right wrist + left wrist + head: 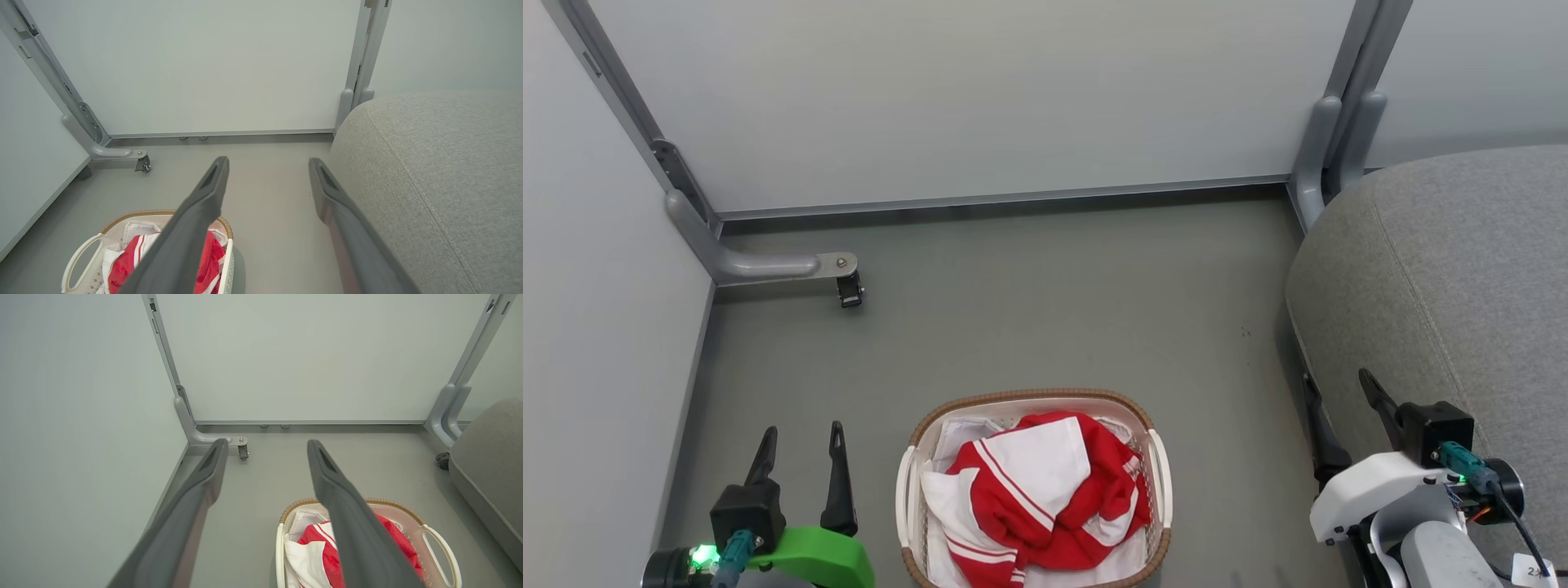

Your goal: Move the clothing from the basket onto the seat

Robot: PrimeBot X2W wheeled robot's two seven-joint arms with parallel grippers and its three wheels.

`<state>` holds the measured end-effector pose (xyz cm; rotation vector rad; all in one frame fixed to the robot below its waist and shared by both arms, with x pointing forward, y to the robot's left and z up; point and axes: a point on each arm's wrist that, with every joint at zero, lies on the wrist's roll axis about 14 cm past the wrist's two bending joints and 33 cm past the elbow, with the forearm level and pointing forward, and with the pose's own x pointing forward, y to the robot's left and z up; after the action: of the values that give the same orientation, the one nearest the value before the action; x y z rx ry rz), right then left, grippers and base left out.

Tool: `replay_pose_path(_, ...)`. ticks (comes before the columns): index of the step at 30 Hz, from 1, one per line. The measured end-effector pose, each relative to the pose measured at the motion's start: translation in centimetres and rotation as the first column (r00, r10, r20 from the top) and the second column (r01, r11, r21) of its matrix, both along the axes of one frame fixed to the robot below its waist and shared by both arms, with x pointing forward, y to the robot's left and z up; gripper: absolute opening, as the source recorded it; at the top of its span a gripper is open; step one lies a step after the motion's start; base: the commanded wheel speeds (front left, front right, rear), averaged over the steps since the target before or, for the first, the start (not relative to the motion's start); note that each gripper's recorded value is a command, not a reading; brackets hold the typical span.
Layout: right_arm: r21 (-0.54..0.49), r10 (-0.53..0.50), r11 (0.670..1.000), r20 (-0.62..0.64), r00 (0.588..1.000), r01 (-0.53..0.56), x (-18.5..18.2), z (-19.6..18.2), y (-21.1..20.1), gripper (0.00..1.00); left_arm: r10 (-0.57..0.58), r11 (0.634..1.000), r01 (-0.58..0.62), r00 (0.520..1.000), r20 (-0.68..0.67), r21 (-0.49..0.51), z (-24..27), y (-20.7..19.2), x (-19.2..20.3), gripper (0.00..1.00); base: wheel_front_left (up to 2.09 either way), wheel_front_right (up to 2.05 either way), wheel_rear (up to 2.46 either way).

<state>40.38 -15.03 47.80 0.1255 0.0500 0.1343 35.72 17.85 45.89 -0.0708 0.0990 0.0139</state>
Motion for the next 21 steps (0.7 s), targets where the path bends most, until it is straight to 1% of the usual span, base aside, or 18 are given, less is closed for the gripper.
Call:
replay_pose_path(10,-0.061,0.017,0.998,0.009,1.0,-0.017,-0.2,-0.2,0.2,1.0,-0.029,0.997,0.027,0.999,0.016,0.07,0.0,-0.3,-0.3,1.0,0.0,0.0,0.0)
replay_pose_path(16,-0.099,0.036,0.994,0.005,0.999,-0.036,-0.1,-0.7,0.6,1.0,-0.061,0.992,0.06,0.998,0.004,0.106,-0.5,-1.0,-0.4,1.0,0.0,0.0,0.0)
replay_pose_path(21,-0.13,0.056,0.99,0.014,0.998,-0.054,1.0,-0.7,1.0,1.0,-0.103,0.987,0.104,0.995,-0.018,0.125,-1.4,-2.1,0.5,1.0,0.0,0.0,0.0)
